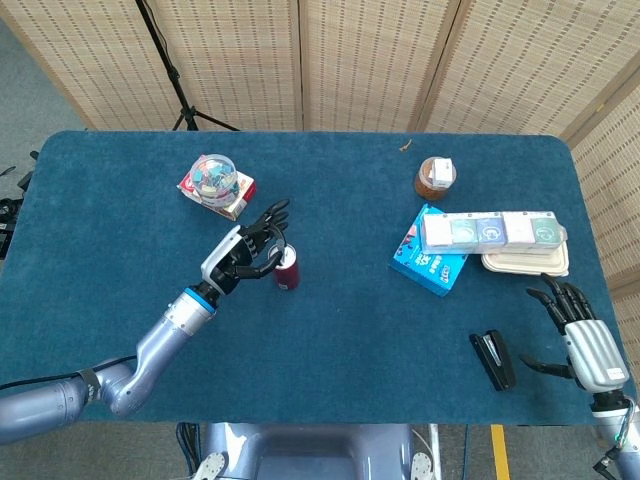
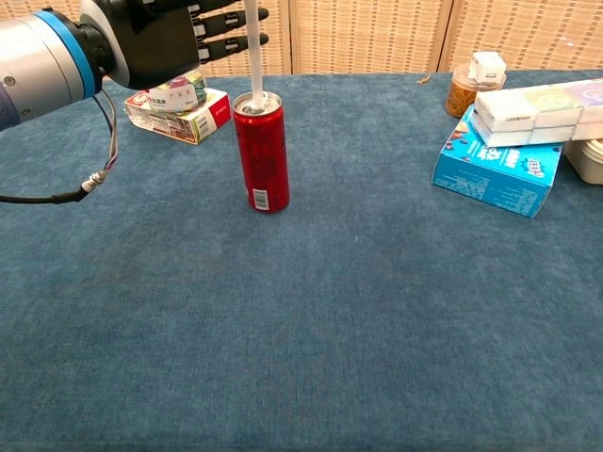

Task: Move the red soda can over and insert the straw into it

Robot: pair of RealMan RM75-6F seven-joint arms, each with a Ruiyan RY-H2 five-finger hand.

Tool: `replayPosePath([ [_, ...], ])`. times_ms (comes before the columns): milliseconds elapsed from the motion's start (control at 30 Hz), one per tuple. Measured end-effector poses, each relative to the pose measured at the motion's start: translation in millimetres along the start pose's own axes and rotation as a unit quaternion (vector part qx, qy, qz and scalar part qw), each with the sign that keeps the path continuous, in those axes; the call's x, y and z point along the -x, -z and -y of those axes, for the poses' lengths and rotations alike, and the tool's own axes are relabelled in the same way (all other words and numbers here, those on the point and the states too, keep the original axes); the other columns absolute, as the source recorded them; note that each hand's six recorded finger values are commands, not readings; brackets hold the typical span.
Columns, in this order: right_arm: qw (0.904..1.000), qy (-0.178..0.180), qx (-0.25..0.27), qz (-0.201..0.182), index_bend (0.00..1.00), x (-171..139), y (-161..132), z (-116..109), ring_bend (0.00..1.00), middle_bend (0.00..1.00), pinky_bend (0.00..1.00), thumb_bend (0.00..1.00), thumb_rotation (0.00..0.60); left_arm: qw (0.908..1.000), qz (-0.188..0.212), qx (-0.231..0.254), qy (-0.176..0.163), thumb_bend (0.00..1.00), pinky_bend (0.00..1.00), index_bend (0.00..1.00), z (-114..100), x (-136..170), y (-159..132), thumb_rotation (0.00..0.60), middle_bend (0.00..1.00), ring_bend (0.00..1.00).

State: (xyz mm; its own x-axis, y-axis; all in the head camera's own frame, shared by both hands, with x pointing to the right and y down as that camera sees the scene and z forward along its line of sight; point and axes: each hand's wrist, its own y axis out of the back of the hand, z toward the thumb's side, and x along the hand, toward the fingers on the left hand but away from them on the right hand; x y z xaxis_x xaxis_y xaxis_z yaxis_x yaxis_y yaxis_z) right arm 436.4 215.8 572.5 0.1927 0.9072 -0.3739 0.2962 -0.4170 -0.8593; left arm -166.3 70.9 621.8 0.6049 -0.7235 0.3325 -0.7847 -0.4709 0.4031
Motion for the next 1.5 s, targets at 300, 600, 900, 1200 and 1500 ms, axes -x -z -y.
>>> replayPosePath([
  [300,1.0000,-0.001,-0.001,0.000,0.14,-0.2,-0.7,0.9,0.00,0.00,0.04,0.00,0.600,0.9999,-0.009,0.006,-0.004,0.45,0.00,0.63,-1.8,-3.4,7.3,0.600,0.00,0.00],
  [600,1.0000,-0.004,-0.001,0.000,0.14,-0.2,-0.6,2.2,0.00,0.00,0.04,0.00,0.600,0.9997,-0.020,0.008,-0.012,0.45,0.00,0.63,-7.8,-5.8,15.0,0.600,0.00,0.00],
  [900,1.0000,-0.003,-0.001,0.000,0.14,-0.5,-0.8,2.2,0.00,0.00,0.04,0.00,0.600,0.9994,-0.029,0.007,-0.015,0.45,0.00,0.61,-9.0,-7.9,22.8,0.600,0.00,0.00],
  [1200,1.0000,-0.005,0.000,-0.001,0.14,-0.5,-1.2,2.6,0.00,0.00,0.04,0.00,0.600,0.9990,-0.038,-0.011,-0.023,0.45,0.00,0.56,-13.5,-8.2,26.4,0.600,0.00,0.00],
  [1500,1.0000,-0.004,-0.001,-0.001,0.14,-0.9,-1.7,2.9,0.00,0.00,0.04,0.00,0.600,0.9986,-0.039,-0.031,-0.016,0.46,0.00,0.04,-13.2,-5.3,25.4,0.600,0.00,0.00],
])
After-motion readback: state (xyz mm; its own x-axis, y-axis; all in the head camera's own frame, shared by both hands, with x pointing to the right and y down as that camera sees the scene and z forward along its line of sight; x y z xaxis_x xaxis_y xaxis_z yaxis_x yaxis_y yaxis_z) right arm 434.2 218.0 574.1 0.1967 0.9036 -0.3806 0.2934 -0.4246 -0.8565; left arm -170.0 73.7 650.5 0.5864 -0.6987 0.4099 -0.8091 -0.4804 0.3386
